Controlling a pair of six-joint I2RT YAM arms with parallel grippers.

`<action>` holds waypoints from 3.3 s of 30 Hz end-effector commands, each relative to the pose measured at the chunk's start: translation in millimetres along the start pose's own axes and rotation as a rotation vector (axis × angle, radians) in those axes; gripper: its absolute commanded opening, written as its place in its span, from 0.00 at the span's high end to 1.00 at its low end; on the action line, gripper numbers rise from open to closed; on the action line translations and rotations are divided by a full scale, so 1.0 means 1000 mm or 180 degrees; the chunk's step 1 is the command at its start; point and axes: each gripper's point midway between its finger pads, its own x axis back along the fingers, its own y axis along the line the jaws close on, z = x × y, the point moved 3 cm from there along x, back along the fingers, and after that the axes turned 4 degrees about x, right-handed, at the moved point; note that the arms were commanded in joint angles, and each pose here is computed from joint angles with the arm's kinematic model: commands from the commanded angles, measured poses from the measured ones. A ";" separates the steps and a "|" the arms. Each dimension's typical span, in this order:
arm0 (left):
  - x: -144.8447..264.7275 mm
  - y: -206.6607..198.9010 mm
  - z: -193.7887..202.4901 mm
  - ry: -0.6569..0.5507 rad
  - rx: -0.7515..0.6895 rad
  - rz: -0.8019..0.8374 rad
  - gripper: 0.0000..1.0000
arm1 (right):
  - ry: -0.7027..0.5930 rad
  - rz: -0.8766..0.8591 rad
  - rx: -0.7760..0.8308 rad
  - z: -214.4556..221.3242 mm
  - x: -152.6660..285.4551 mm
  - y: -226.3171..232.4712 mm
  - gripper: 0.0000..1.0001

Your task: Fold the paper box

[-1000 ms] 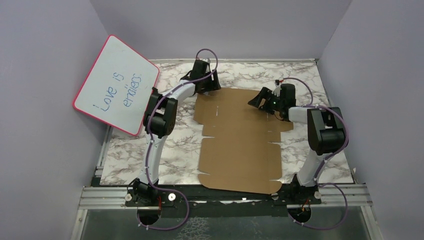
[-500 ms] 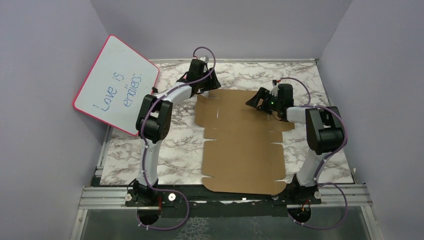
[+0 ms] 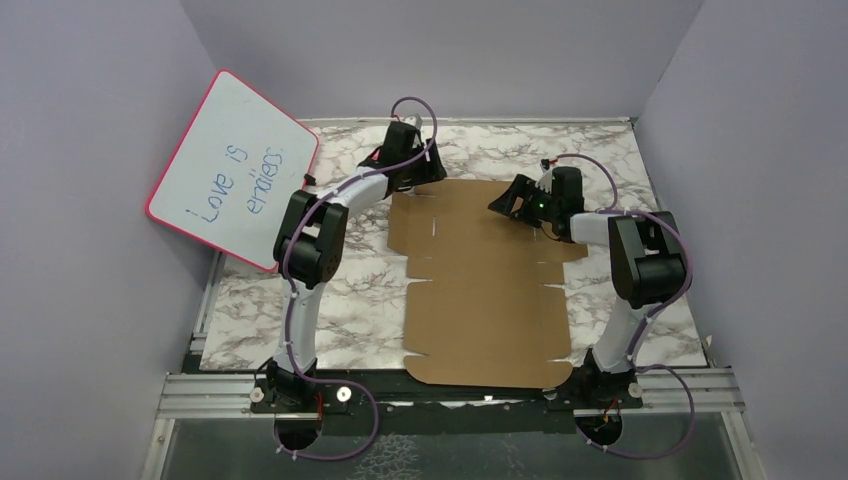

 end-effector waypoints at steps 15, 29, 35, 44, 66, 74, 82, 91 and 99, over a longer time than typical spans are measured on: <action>-0.024 0.046 -0.002 0.0196 0.0238 -0.0260 0.27 | 0.0164 0.0031 -0.0032 0.016 -0.008 -0.004 0.15; -0.015 0.018 -0.002 0.0236 0.0358 0.0217 0.61 | 0.0170 0.0036 -0.0032 0.017 -0.009 -0.004 0.15; -0.009 0.012 -0.005 0.0139 0.0204 0.0121 0.73 | 0.0171 0.0039 -0.0027 0.017 -0.009 -0.003 0.15; -0.013 0.001 0.003 0.0015 -0.0411 -0.0471 0.99 | 0.0186 0.0120 0.0039 0.020 -0.009 -0.003 0.15; 0.013 -0.033 -0.011 -0.0152 -0.0903 -0.0710 0.53 | 0.0026 0.0081 0.0124 0.000 0.003 0.017 0.14; 0.060 -0.038 0.002 -0.0055 -0.0712 -0.0520 0.29 | -0.0038 -0.0015 0.0190 0.002 0.031 0.032 0.14; 0.118 -0.029 0.054 0.0105 -0.0369 -0.0212 0.23 | 0.0204 -0.0276 0.0131 0.049 0.052 0.044 0.14; 0.162 -0.004 0.113 0.0231 0.0186 0.0020 0.21 | 0.0317 -0.0487 0.0168 0.080 0.065 0.060 0.13; 0.164 0.013 0.139 0.0375 0.0526 0.0153 0.21 | 0.0390 -0.0538 0.0193 0.093 0.059 0.065 0.13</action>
